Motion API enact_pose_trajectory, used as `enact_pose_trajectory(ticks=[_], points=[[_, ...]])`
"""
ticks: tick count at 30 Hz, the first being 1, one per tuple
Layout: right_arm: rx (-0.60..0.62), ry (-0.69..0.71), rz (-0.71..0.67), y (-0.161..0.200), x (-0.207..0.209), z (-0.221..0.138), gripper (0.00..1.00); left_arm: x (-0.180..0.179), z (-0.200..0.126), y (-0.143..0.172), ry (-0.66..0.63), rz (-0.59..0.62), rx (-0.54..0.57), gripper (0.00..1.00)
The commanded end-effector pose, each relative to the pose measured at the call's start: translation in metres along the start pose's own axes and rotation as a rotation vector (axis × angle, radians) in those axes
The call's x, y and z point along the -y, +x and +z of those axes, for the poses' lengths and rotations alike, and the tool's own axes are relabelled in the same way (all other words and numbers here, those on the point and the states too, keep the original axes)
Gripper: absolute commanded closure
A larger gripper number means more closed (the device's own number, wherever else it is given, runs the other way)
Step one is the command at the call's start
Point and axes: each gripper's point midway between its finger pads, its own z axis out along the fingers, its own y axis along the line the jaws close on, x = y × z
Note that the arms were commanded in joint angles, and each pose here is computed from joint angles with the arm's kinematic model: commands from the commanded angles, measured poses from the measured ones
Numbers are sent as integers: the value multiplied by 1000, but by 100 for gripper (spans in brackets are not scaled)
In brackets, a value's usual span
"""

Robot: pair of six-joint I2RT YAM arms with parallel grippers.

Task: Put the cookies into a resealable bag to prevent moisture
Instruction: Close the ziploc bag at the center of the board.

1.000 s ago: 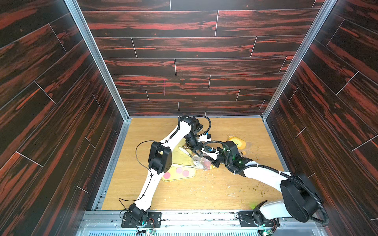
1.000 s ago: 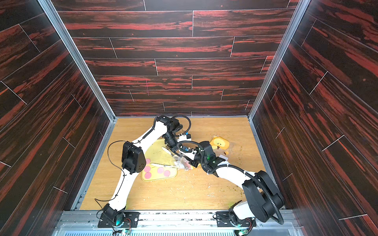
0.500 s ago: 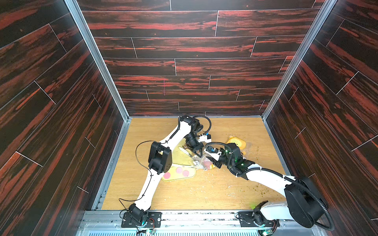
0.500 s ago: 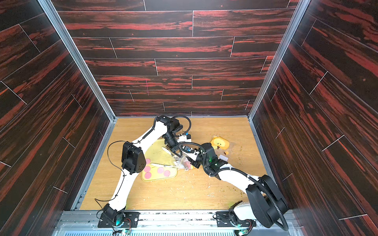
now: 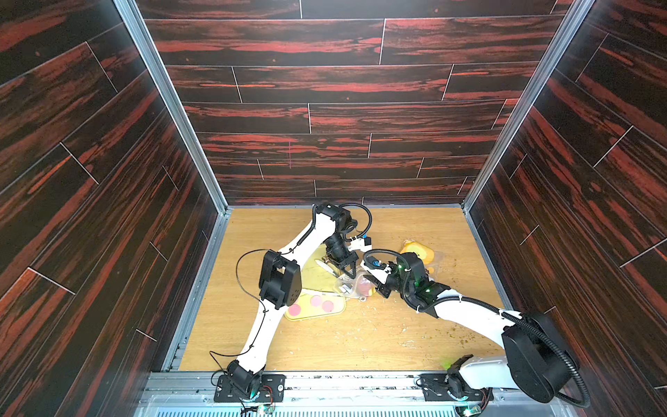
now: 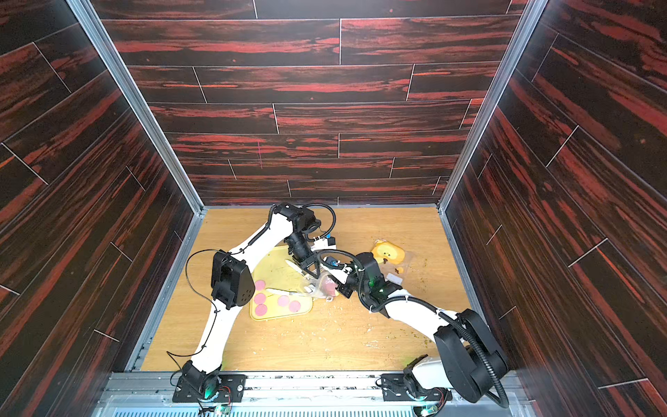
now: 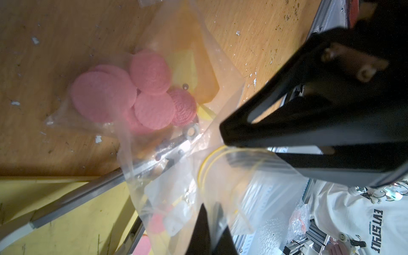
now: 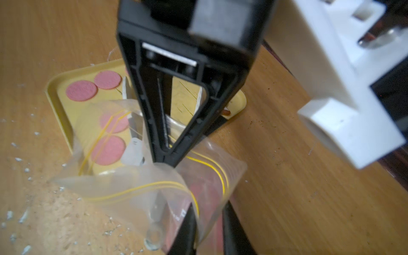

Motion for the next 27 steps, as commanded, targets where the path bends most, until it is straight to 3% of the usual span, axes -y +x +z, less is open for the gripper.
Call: enact_pose_trajectory(ticks=[1, 5, 12, 24, 27], points=[[58, -23, 1, -18, -1, -5, 89, 23, -20, 6, -7, 44, 20, 100], [47, -20, 8, -15, 0, -5, 100, 23, -23, 5, -17, 49, 26, 100], [80, -22, 53, -21, 8, -23, 100, 14, -25, 5, -69, 47, 22, 100], [76, -150, 164, -26, 17, -51, 100, 10, -56, -20, -231, 144, 139, 71], [69, -168, 192, -29, 22, -56, 100, 10, -70, -34, -308, 212, 220, 65]])
